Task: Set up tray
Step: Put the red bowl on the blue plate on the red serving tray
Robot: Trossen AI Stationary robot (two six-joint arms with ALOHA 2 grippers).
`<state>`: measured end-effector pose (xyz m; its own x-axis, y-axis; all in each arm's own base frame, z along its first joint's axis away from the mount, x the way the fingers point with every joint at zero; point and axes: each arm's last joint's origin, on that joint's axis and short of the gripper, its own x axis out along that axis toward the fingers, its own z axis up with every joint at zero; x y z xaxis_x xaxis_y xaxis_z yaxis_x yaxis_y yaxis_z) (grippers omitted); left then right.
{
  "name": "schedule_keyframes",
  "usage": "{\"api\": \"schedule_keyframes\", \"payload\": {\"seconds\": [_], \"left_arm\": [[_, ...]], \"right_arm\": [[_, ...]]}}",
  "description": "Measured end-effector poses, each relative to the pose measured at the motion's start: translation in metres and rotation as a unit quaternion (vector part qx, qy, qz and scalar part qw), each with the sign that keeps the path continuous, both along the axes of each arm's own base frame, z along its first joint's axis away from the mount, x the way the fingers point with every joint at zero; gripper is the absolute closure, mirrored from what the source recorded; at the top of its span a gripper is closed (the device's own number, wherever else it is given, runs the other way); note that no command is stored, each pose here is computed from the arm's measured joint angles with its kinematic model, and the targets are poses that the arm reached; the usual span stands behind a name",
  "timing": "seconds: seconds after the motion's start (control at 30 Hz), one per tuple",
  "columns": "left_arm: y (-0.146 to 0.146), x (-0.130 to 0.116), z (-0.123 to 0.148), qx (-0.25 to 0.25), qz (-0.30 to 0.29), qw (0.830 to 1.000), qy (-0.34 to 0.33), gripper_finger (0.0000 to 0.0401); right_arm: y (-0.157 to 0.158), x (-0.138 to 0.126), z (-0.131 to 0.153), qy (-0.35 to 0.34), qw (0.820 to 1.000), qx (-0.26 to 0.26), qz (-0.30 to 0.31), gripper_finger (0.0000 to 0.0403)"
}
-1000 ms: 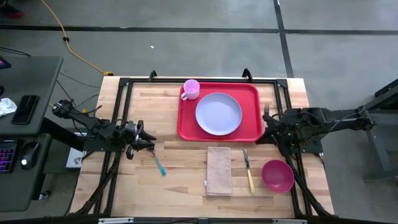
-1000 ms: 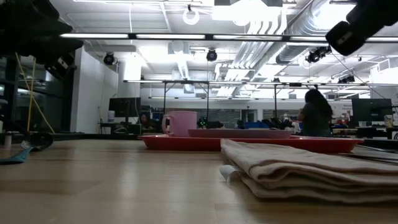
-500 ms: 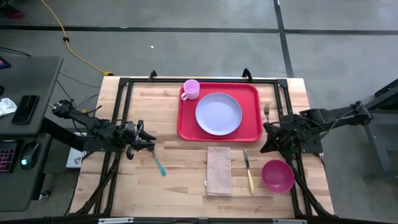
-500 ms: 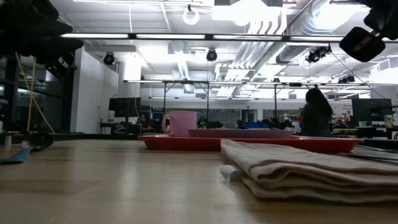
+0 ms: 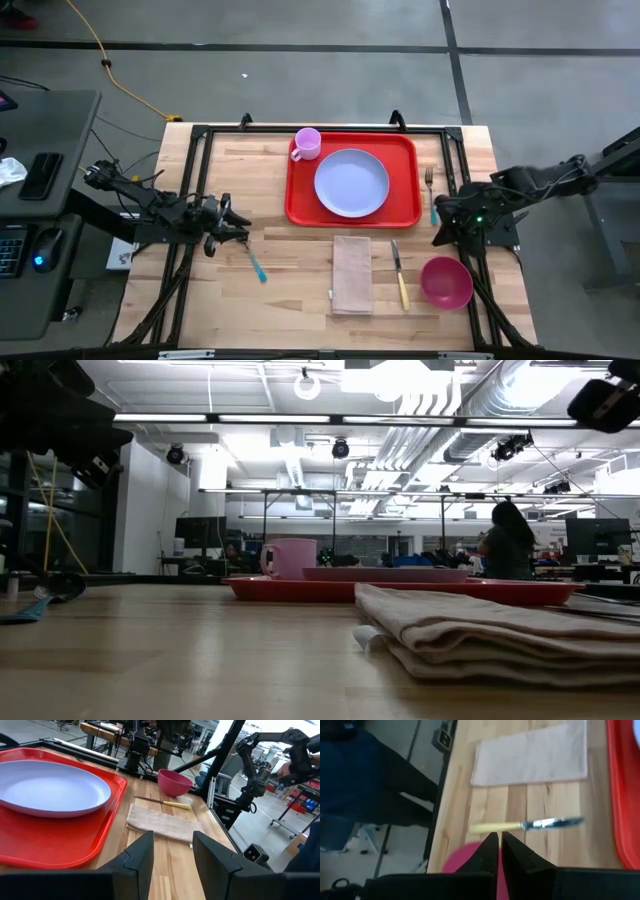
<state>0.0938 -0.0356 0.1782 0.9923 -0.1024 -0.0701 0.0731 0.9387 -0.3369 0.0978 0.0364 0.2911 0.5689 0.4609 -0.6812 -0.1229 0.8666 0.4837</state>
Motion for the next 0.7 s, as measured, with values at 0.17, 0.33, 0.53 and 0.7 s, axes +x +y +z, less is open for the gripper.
{"api": "schedule_keyframes", "payload": {"seconds": [0.17, 0.33, 0.53, 0.7], "left_arm": [[0.0, 0.0, 0.0, 0.0, 0.0, 1.0, 0.0, 0.0235], [0.0, 0.0, 0.0, 0.0, 0.0, 1.0, 0.0, 0.0235], [0.0, 0.0, -0.002, 0.005, -0.002, 1.0, 0.01, 0.0235], [0.0, 0.0, -0.003, 0.007, -0.002, 1.0, 0.014, 0.0235]], "right_arm": [[0.001, 0.002, 0.009, 0.065, 0.998, -0.014, 0.003, 0.0402], [0.003, 0.01, 0.002, 0.128, 0.991, -0.03, 0.005, 0.0402], [0.005, 0.017, -0.005, 0.178, 0.983, -0.037, -0.006, 0.0402], [0.004, 0.017, -0.01, 0.241, 0.966, -0.023, -0.088, 0.0402]]}}
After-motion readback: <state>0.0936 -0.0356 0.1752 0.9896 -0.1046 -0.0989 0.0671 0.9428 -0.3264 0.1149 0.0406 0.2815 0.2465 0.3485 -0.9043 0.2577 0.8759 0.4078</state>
